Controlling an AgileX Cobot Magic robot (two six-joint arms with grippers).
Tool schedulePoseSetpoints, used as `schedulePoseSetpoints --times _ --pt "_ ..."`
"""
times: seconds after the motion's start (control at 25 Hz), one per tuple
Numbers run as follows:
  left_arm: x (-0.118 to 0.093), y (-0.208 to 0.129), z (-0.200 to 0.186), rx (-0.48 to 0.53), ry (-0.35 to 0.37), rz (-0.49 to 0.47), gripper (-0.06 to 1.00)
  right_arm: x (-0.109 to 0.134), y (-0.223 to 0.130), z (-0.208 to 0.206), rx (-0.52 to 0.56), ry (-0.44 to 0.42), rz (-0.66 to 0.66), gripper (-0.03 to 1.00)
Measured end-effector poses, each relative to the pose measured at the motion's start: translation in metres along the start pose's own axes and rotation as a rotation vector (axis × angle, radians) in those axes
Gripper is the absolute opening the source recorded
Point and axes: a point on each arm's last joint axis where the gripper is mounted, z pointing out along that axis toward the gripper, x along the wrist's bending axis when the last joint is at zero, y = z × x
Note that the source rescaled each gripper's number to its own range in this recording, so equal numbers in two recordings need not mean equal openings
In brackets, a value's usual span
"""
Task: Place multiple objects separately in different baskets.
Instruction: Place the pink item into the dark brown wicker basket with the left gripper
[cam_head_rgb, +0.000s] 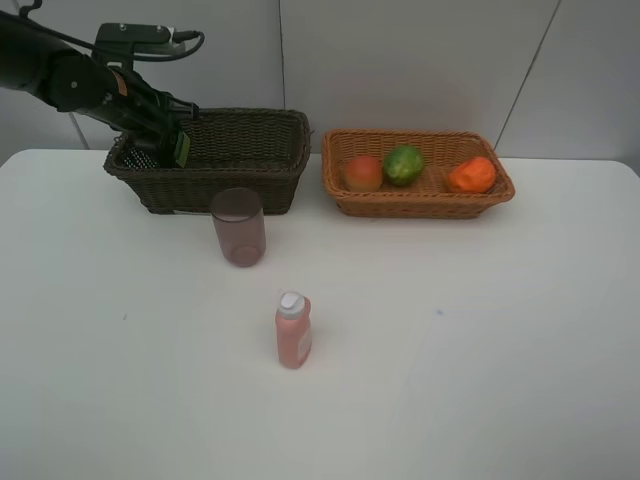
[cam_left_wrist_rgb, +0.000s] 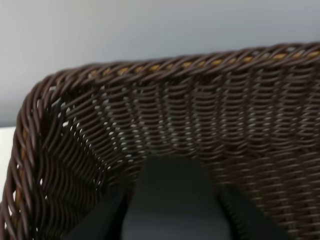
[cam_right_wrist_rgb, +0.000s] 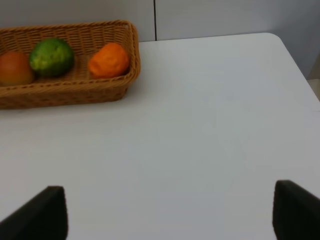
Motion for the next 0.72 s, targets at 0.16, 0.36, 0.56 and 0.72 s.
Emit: schedulePoseSetpoints --times 0.16,0.36,0.56,0.72 --pt "0.0019 -0.0049 0.0047 0.012 0.001 -0.003 0.48 0.0000 0.0000 0.0000 0.000 0.000 0.000 0.67" --pt "0.0021 -0.0080 0.0075 0.021 0.002 -0.002 0.48 0.0000 0.0000 0.0000 0.000 0.000 0.000 0.67" --pt "0.0006 -0.0058 0.0072 0.001 -0.010 -0.002 0.93 0.0000 0.0000 0.0000 0.000 0.000 0.000 0.67" --pt "-0.0001 -0.0018 0.0037 -0.011 -0.011 -0.001 1.00 0.0000 0.0000 0.0000 0.000 0.000 0.000 0.67"
